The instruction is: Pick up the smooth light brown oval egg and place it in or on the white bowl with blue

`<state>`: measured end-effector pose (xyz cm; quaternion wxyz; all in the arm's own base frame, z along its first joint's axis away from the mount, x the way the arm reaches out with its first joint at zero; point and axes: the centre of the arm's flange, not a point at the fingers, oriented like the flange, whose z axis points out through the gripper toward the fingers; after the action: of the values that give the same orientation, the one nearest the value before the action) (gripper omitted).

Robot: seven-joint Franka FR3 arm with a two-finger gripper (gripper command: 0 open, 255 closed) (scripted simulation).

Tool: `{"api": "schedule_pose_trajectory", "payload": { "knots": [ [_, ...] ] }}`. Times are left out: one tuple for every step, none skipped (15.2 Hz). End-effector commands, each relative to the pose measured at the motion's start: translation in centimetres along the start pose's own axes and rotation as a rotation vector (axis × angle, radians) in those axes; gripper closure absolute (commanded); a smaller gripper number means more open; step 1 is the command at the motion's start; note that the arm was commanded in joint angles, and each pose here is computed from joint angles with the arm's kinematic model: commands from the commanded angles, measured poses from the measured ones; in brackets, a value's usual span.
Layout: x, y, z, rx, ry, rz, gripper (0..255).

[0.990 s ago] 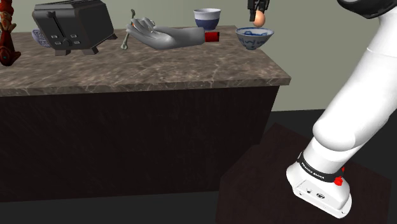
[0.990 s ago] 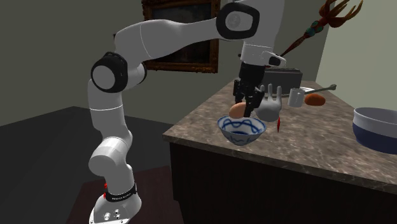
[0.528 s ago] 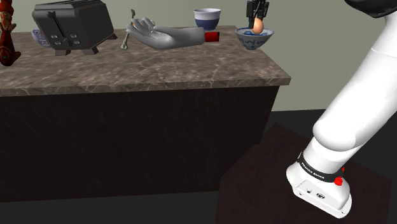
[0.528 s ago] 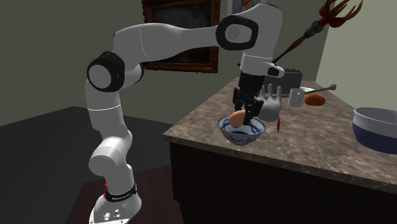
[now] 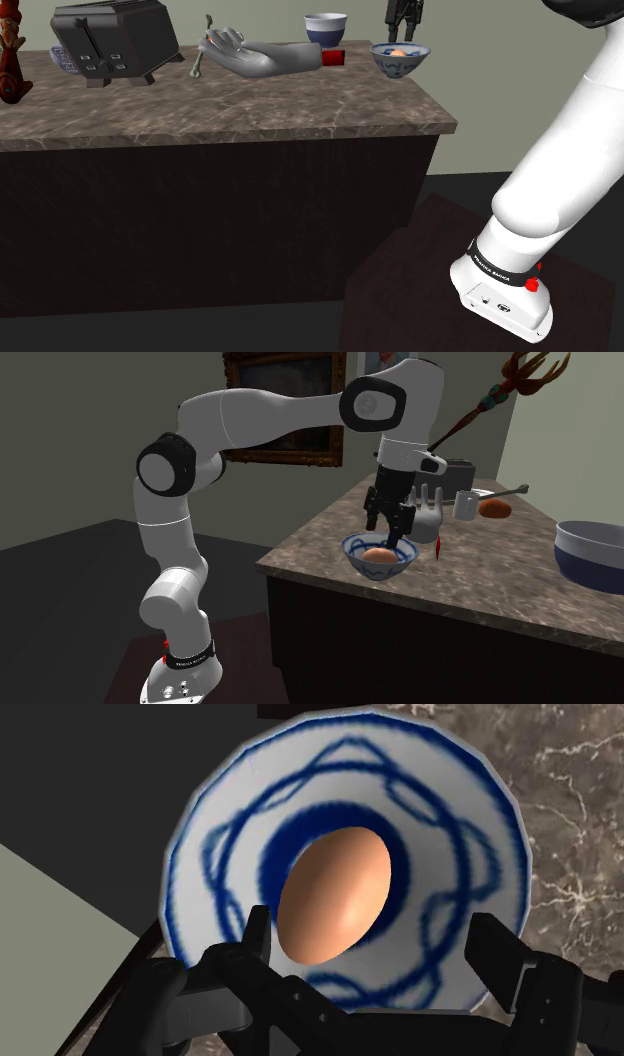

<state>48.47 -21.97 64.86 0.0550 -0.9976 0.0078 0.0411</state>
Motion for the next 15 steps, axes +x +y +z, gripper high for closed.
{"api": "schedule_pose_trajectory", "payload": {
  "knots": [
    [0.0, 0.0, 0.0, 0.000, 0.000, 0.000, 0],
    [0.0, 0.0, 0.0, 0.000, 0.000, 0.000, 0],
    [0.0, 0.0, 0.0, 0.000, 0.000, 0.000, 0],
    [0.0, 0.0, -1.3, 0.000, 0.000, 0.000, 0],
    [0.0, 0.0, -2.6, 0.000, 0.000, 0.000, 0],
    [0.0, 0.0, -4.0, 0.000, 0.000, 0.000, 0],
    [0.0, 0.0, -5.0, 0.000, 0.000, 0.000, 0],
    [0.0, 0.0, -5.0, 0.000, 0.000, 0.000, 0],
    [0.0, 0.0, -5.0, 0.000, 0.000, 0.000, 0],
    [0.0, 0.0, -5.0, 0.000, 0.000, 0.000, 0],
    [0.0, 0.0, -5.0, 0.000, 0.000, 0.000, 0],
    [0.0, 0.0, -5.0, 0.000, 0.000, 0.000, 0],
    [0.0, 0.0, -5.0, 0.000, 0.000, 0.000, 0],
    [0.0, 0.0, -5.0, 0.000, 0.000, 0.000, 0],
    [0.0, 0.0, -5.0, 0.000, 0.000, 0.000, 0]
  ]
}}
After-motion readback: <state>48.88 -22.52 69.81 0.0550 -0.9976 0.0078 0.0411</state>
